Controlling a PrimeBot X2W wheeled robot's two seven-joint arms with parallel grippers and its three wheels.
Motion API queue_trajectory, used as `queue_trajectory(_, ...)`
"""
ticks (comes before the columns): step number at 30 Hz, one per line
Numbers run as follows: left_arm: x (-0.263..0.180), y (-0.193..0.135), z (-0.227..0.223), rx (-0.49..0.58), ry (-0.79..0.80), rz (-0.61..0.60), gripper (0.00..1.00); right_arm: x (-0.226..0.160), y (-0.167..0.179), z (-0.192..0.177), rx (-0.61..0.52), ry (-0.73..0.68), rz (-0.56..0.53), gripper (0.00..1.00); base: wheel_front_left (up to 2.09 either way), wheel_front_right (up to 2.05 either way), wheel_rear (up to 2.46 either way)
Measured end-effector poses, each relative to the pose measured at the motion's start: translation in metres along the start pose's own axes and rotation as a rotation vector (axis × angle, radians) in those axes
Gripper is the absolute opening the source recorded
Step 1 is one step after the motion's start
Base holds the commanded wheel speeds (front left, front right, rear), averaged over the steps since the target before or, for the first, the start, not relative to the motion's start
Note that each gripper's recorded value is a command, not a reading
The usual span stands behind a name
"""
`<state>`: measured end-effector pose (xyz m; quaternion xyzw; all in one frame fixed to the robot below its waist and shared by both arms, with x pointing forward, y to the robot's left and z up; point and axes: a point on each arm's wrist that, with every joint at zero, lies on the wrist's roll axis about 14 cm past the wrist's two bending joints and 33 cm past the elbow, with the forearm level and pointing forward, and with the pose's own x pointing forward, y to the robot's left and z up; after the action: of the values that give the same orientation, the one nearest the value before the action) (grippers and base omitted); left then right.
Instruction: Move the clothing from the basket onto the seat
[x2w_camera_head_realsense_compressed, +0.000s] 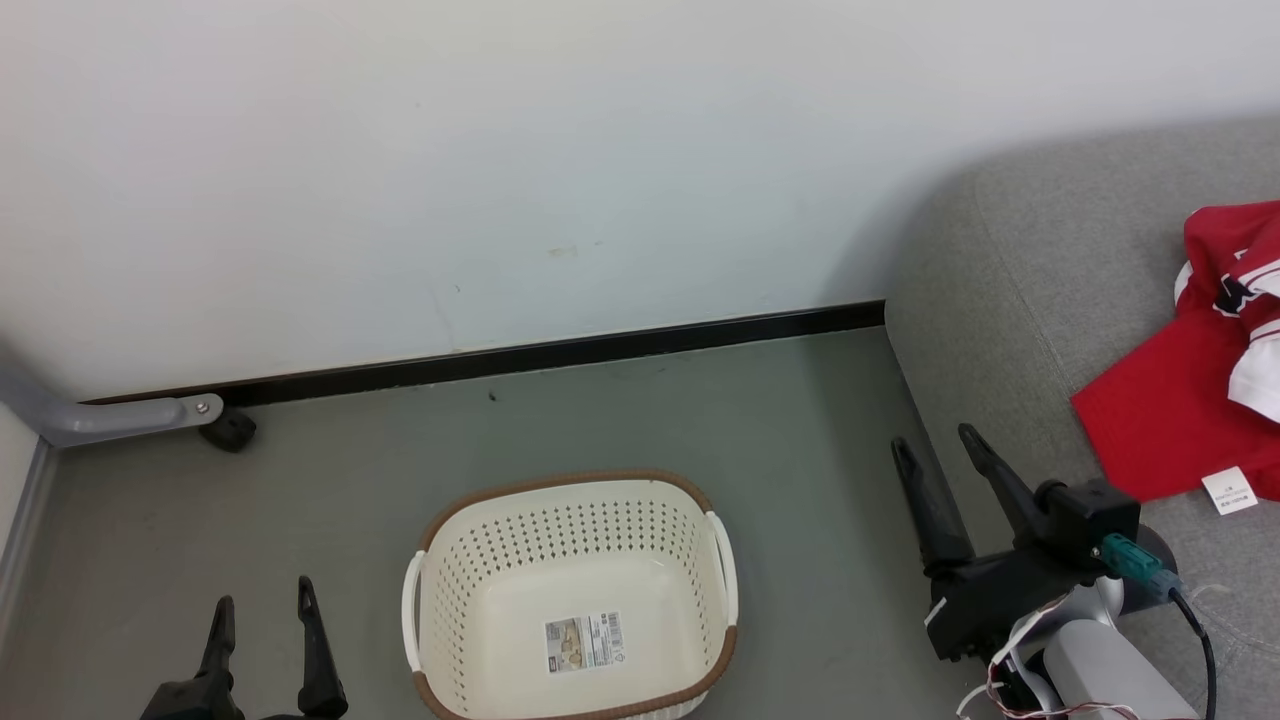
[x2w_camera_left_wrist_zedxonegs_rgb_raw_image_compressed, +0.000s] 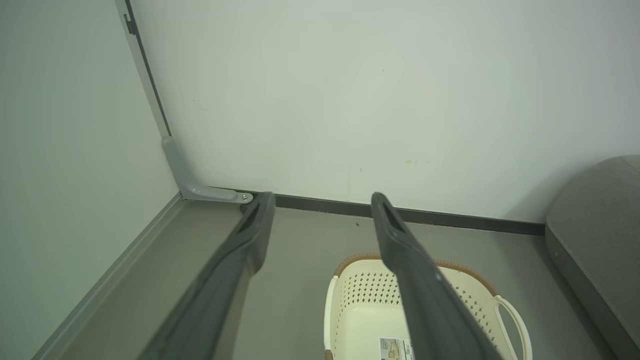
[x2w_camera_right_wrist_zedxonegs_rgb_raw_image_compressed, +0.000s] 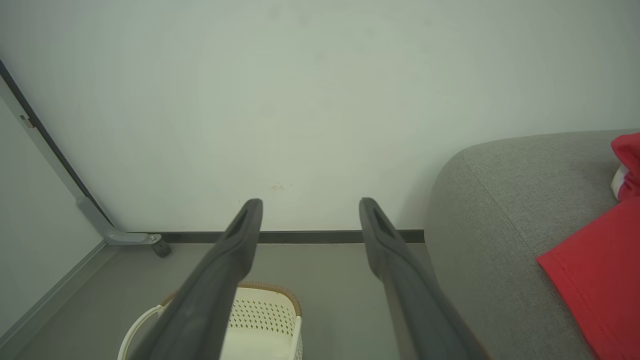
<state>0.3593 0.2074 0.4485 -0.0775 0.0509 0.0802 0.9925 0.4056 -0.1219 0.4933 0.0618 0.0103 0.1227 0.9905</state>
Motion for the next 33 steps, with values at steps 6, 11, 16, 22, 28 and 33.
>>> queue_trajectory(6, 0.000, 0.002, -0.004, -0.003, 0.014, -0.004, 1.00, 0.000, -0.003, 0.003, 0.001, -0.009, -0.011, 1.00, 0.00, 0.00, 0.00)
queue_trajectory(11, 0.000, 0.000, -0.004, -0.002, 0.011, -0.010, 1.00, 0.000, -0.004, 0.003, -0.001, -0.010, -0.013, 1.00, 0.00, 0.00, 0.00)
queue_trajectory(16, 0.000, -0.003, 0.000, -0.001, -0.001, -0.019, 1.00, 0.001, -0.002, 0.004, -0.001, -0.013, -0.010, 1.00, 0.00, 0.00, 0.00)
queue_trajectory(22, 0.000, -0.002, 0.000, -0.001, -0.002, -0.014, 1.00, 0.001, -0.001, 0.005, 0.001, -0.016, -0.006, 1.00, 0.00, 0.00, 0.00)
queue_trajectory(28, -0.005, 0.001, -0.015, -0.010, 0.045, -0.007, 0.00, -0.007, 0.000, -0.013, 0.010, 0.033, -0.013, 0.00, 0.00, 0.00, 0.00)
queue_trajectory(33, -0.017, 0.004, -0.038, -0.017, 0.120, 0.009, 0.00, -0.031, -0.001, -0.054, 0.037, 0.153, -0.038, 0.00, 0.00, 0.00, 0.00)
